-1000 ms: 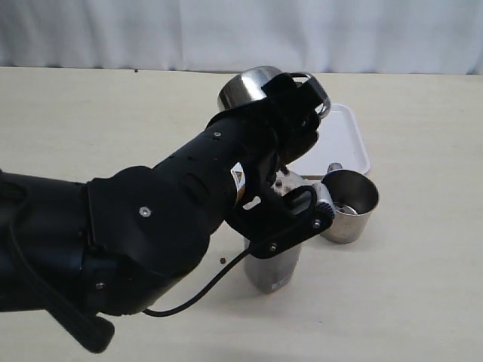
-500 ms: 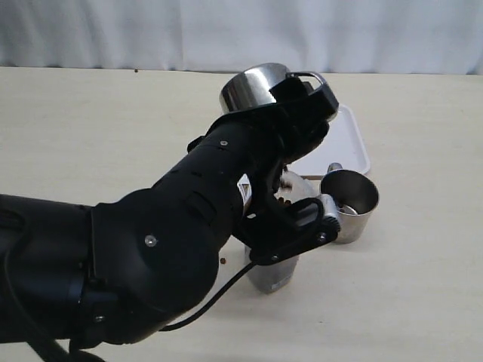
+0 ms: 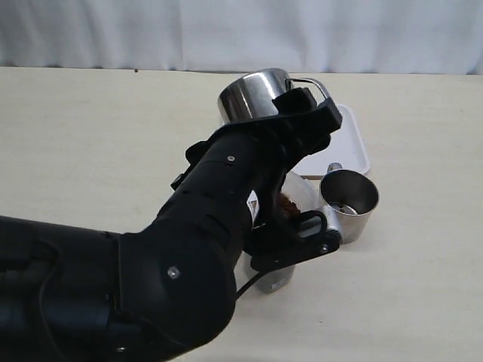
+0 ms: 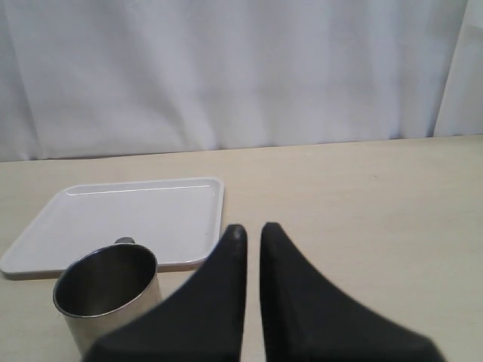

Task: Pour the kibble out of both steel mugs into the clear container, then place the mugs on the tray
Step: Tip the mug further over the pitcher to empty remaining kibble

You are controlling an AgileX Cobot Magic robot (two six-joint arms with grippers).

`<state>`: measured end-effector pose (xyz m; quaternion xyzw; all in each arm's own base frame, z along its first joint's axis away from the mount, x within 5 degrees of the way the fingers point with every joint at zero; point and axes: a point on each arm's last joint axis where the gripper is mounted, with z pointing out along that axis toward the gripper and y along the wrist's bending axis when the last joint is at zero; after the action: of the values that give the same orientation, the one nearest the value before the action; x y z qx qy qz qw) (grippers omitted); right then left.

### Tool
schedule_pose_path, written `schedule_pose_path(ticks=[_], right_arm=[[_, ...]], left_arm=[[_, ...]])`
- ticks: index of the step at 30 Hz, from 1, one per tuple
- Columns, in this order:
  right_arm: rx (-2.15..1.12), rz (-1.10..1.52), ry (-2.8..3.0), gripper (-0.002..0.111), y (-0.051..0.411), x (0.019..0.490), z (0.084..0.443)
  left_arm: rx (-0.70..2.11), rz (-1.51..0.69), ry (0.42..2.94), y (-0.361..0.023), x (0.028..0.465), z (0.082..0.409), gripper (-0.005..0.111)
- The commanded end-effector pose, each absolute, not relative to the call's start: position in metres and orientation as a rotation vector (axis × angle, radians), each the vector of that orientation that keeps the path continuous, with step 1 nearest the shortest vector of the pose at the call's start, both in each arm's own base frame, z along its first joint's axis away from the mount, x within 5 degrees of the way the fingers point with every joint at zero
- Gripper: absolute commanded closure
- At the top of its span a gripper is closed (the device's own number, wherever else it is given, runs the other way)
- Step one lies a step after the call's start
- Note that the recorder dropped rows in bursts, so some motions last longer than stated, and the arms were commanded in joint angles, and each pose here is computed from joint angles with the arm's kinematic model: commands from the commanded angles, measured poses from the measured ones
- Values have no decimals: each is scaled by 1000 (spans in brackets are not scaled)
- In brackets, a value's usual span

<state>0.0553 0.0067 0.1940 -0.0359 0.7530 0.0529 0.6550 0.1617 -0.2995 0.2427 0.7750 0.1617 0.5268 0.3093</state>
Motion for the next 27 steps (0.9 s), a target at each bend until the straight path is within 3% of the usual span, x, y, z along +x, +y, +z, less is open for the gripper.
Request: schedule_pose_path(ticks=[1, 16, 27], right_arm=[[-84, 107, 1712, 103, 6, 55, 192], [-84, 107, 1712, 103, 6, 55, 192], [-84, 107, 1712, 103, 6, 55, 192]], left_arm=[[2036, 1427, 412, -300, 159, 243, 107], [1991, 1478, 384, -306, 139, 247, 107], [2003, 1651, 390, -309, 141, 223, 107]])
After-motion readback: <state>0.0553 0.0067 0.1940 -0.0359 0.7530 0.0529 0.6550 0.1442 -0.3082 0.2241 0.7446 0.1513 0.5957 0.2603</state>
